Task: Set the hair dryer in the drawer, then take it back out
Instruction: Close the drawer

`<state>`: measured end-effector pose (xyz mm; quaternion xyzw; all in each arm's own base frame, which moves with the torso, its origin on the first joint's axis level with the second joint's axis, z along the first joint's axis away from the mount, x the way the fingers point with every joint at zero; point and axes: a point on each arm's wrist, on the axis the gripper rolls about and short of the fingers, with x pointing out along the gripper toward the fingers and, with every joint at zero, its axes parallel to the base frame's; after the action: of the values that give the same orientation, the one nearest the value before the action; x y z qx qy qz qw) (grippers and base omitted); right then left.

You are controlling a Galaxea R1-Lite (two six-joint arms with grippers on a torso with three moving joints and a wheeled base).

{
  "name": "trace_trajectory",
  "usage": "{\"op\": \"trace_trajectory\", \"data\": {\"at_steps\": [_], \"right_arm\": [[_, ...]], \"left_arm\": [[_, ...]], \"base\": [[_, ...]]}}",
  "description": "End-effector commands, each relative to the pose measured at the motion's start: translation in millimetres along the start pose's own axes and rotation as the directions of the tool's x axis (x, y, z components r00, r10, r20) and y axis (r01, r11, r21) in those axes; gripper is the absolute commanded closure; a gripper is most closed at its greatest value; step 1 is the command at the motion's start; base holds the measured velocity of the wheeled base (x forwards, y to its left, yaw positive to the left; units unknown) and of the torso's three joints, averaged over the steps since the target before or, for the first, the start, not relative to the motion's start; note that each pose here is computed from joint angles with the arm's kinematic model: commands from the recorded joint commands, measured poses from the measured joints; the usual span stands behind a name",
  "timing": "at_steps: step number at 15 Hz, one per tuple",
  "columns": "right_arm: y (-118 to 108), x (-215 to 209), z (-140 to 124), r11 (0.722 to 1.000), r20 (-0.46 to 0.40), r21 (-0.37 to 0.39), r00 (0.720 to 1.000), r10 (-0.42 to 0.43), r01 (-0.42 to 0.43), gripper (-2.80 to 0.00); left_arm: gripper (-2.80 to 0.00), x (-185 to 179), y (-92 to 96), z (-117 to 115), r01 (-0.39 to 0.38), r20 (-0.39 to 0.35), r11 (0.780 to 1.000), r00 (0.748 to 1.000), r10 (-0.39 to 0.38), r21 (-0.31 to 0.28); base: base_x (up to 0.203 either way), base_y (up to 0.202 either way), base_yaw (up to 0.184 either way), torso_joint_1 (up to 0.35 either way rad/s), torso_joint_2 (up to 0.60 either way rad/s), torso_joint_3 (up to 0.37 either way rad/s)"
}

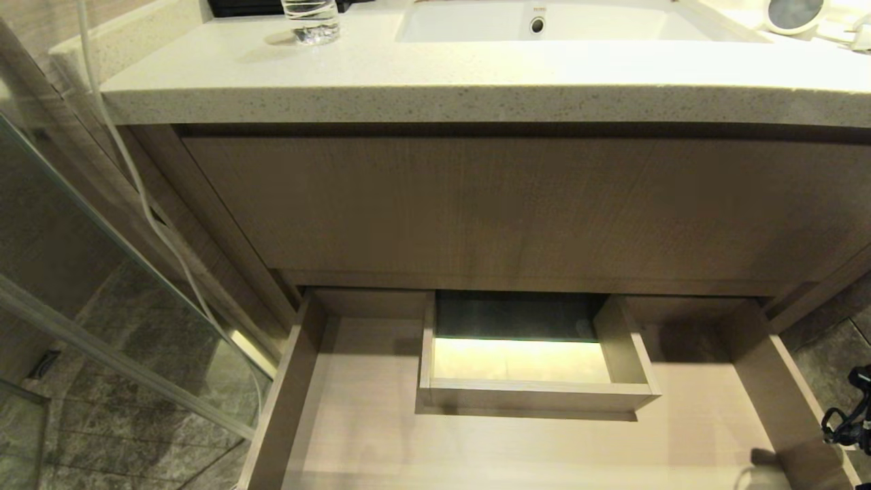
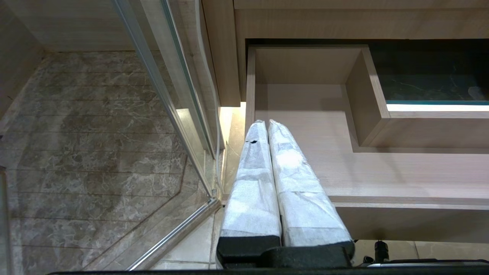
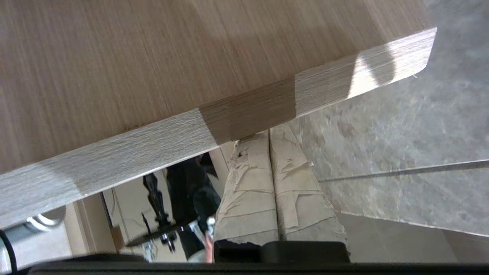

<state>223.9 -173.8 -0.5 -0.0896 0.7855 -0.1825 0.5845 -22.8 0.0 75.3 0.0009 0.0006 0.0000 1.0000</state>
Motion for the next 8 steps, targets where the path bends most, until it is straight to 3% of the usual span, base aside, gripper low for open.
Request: {"op": "trace_trajectory", "data": {"at_steps": [1, 4, 8], "right_arm": [[-3, -1, 10, 0.999, 0.075, 0.029, 0.997, -0.022, 0.020, 0.00], [-10, -7, 23, 0.996, 0.208, 0.079, 0.977, -0.044, 0.028, 0.00], [-21, -19, 40, 0.989, 0.383, 0.112, 0.914, -0.131, 0.095, 0.00]], "left_arm": [[0.00, 0, 0.0, 0, 0.000, 0.000, 1.000, 1.000, 0.000, 0.000], [0.00, 0, 0.0, 0, 0.000, 0.000, 1.000, 1.000, 0.000, 0.000], [0.00, 0, 0.0, 0, 0.000, 0.000, 1.000, 1.000, 0.000, 0.000]], "base": [[0.000, 0.000, 0.000, 0.000, 0.00, 0.000], [0.000, 0.000, 0.000, 0.000, 0.00, 0.000], [0.000, 0.000, 0.000, 0.000, 0.00, 0.000]]}}
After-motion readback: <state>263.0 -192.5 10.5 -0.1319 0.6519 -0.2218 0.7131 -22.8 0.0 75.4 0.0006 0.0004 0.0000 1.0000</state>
